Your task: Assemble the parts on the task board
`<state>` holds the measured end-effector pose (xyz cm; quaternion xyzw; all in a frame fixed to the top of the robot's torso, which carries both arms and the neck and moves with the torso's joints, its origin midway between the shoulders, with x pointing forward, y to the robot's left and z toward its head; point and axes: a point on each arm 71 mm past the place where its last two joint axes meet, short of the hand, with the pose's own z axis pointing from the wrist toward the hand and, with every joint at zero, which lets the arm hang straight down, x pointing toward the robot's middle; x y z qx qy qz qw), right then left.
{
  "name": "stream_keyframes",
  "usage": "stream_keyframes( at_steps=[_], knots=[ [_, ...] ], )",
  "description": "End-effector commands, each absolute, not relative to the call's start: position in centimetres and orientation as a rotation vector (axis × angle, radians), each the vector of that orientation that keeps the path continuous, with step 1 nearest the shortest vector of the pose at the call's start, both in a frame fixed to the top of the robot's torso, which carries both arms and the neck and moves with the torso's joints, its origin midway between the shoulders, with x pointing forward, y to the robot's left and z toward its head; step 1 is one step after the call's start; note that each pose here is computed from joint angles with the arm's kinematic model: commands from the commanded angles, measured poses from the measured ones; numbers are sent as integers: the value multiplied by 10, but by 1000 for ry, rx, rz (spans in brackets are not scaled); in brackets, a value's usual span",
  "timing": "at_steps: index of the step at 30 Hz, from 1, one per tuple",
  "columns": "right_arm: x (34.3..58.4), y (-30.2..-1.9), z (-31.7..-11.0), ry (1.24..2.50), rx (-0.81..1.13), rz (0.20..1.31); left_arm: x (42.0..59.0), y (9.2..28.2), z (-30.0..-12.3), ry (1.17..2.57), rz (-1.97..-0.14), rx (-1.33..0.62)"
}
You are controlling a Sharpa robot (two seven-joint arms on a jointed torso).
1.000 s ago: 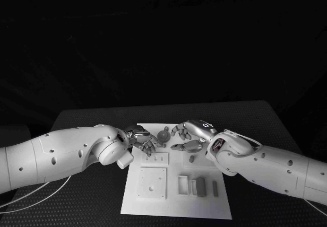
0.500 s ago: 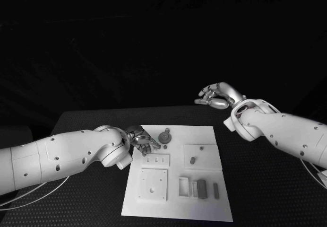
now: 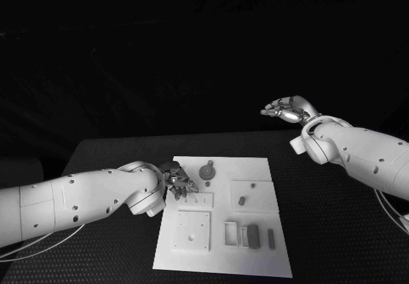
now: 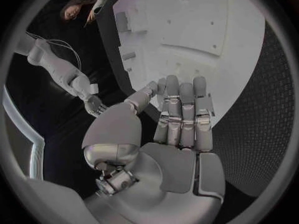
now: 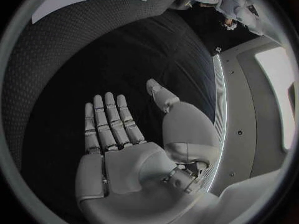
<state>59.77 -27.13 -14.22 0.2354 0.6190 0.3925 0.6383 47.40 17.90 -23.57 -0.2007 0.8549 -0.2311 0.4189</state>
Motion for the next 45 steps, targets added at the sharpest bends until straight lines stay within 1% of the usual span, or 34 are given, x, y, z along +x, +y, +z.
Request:
stream_keyframes(
  at_steps=[1, 7, 10, 18, 35, 45],
  knots=[
    [599, -269, -144, 1442, 579, 976, 472, 175, -235, 2145, -536, -461],
    [601, -265, -147, 1440, 658, 1029, 471, 172, -234, 2122, -504, -429],
    [600, -263, -151, 1431, 705, 1051, 472, 171, -235, 2113, -486, -428],
    [598, -260, -154, 1431, 706, 1058, 472, 167, -236, 2112, -460, -374],
    [597, -255, -155, 1434, 695, 1069, 473, 162, -246, 2155, -432, -348],
    [595, -253, -161, 1453, 702, 1072, 473, 161, -251, 2166, -422, -339]
  ],
)
